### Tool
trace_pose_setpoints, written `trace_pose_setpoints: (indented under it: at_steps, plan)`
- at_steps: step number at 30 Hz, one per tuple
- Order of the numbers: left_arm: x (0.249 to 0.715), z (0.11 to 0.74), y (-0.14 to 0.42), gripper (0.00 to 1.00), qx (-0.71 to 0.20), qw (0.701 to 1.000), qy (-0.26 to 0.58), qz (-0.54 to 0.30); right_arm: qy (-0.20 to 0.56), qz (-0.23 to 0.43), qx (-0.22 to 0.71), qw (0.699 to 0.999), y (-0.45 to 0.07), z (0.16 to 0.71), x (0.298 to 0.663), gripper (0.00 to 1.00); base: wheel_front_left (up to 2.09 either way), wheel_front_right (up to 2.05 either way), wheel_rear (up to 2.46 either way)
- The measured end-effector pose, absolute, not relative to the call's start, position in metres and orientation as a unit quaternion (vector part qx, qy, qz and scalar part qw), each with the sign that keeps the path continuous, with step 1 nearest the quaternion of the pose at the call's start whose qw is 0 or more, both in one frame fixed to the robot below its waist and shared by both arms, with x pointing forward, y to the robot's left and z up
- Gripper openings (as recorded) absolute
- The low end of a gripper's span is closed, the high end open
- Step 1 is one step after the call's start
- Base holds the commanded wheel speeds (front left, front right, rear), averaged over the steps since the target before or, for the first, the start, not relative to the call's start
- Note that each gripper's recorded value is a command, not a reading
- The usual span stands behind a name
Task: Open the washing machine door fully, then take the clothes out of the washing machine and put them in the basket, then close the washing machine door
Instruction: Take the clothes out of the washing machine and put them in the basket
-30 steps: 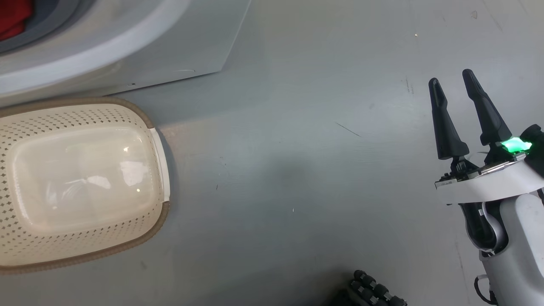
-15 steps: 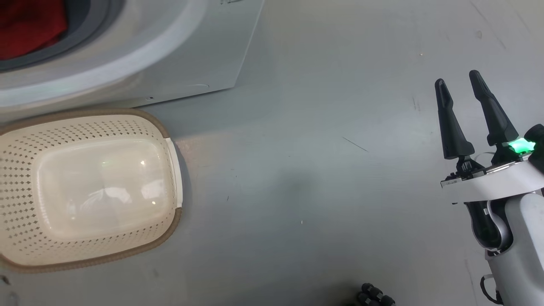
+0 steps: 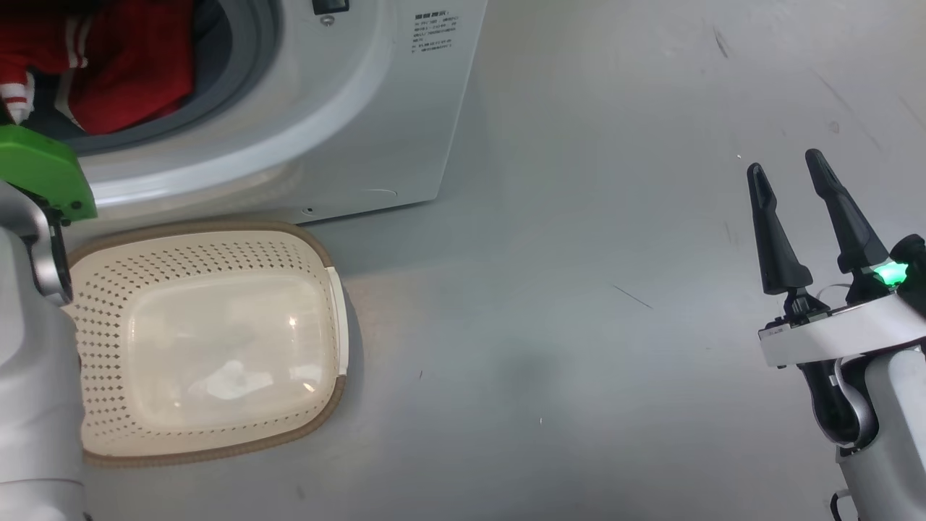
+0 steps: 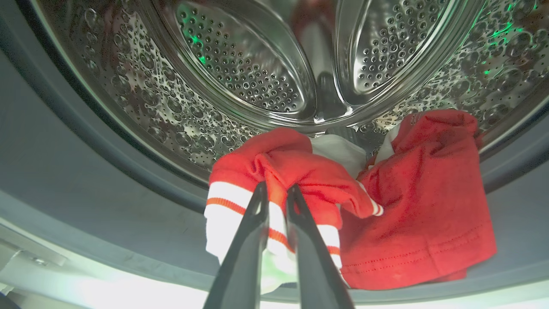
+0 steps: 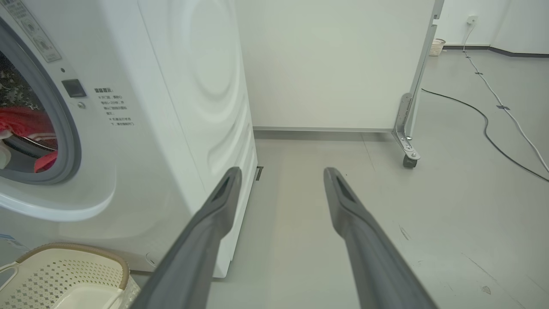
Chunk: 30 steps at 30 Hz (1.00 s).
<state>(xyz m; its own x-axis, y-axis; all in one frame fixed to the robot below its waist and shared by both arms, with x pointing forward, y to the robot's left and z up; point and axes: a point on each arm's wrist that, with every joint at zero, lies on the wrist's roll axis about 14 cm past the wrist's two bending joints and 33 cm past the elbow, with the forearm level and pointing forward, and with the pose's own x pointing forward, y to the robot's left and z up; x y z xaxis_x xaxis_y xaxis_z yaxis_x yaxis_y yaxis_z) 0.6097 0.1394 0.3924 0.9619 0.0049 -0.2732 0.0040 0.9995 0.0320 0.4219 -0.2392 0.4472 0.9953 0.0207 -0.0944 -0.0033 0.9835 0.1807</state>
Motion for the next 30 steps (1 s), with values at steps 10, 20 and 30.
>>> trace_pose_setpoints:
  at_steps: [10, 20, 30]
  plan:
    - [0.579, 0.436, 0.142, 0.00, -0.007, 0.998, 0.068, -0.008, 0.035, 0.029, 0.097, 0.994, -0.223, 0.460, 0.410, 1.00, 0.00, 0.00, 0.00]
    - [0.548, 0.469, 0.142, 0.00, -0.021, 0.999, 0.025, -0.024, 0.013, 0.047, 0.101, 0.994, -0.210, 0.477, 0.402, 1.00, 0.00, 0.00, 0.00]
    - [0.527, 0.506, 0.155, 0.00, -0.030, 0.999, -0.024, -0.018, -0.001, 0.063, 0.106, 0.992, -0.198, 0.487, 0.397, 1.00, 0.00, 0.00, 0.00]
